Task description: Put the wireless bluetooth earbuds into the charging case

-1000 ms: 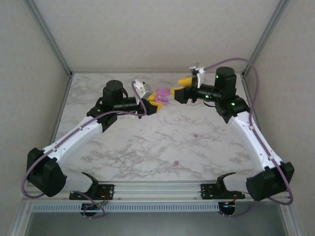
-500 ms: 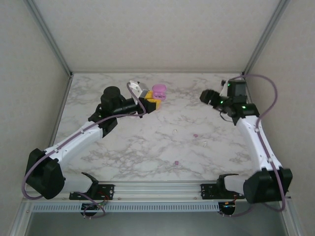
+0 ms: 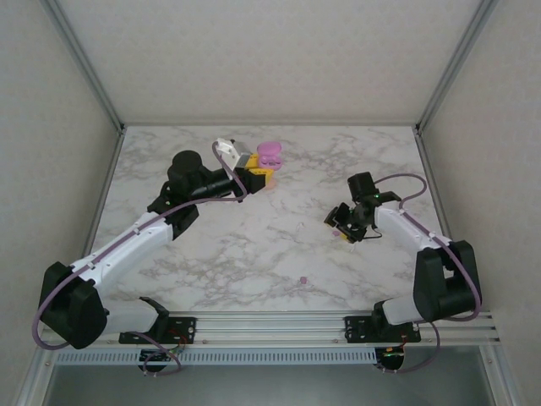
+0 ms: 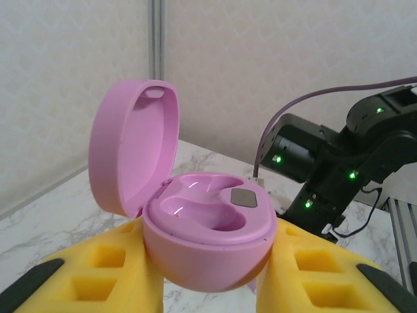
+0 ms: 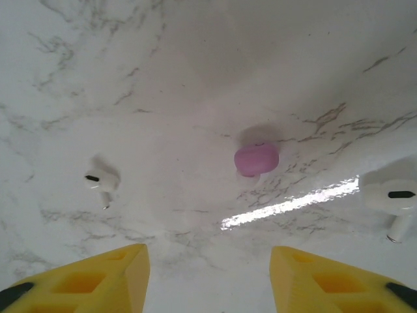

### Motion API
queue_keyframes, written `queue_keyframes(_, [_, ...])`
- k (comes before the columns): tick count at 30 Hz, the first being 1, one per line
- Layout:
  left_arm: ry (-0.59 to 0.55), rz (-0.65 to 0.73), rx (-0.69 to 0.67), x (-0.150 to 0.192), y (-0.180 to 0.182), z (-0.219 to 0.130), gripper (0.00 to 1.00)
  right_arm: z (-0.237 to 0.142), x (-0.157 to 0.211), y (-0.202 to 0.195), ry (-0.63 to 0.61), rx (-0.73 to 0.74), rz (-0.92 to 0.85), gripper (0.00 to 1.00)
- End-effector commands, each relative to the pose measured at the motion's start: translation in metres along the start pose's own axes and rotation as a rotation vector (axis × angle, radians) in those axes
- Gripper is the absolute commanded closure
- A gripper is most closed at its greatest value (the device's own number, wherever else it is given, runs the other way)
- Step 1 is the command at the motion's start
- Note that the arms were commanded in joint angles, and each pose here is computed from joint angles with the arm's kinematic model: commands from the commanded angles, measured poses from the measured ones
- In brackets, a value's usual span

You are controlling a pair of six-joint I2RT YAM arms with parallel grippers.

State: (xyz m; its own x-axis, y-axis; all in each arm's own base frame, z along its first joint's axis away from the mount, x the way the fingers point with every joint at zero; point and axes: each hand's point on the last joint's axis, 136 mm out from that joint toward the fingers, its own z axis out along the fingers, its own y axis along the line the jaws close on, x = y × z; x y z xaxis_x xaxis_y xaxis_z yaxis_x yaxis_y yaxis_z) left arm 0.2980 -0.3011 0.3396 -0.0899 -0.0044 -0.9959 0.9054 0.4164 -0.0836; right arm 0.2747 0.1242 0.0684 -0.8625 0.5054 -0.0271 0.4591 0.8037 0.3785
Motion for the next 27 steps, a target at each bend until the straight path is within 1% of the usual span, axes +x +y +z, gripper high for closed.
queue_keyframes(1, [-0.036, 0.024, 0.008, -0.014, -0.008, -0.006, 0.76, 0.011, -0.007, -0.009, -0.035, 0.049, 0.051, 0.49])
queue_keyframes(4, [-0.031, 0.029, 0.006, -0.013, -0.009, -0.008, 0.76, 0.017, -0.011, -0.01, -0.042, 0.055, 0.059, 0.5])
queue_keyframes(11, [-0.025, 0.04, -0.004, -0.012, -0.009, -0.011, 0.76, 0.035, -0.011, -0.012, -0.008, 0.079, 0.068, 0.5])
queue_keyframes(19, [-0.021, 0.042, -0.01, -0.012, -0.009, -0.012, 0.76, 0.044, -0.018, -0.015, -0.012, 0.112, 0.044, 0.51])
queue_keyframes(27, [-0.019, 0.042, -0.013, -0.012, -0.008, -0.013, 0.76, 0.046, -0.029, -0.011, -0.028, 0.136, -0.015, 0.55])
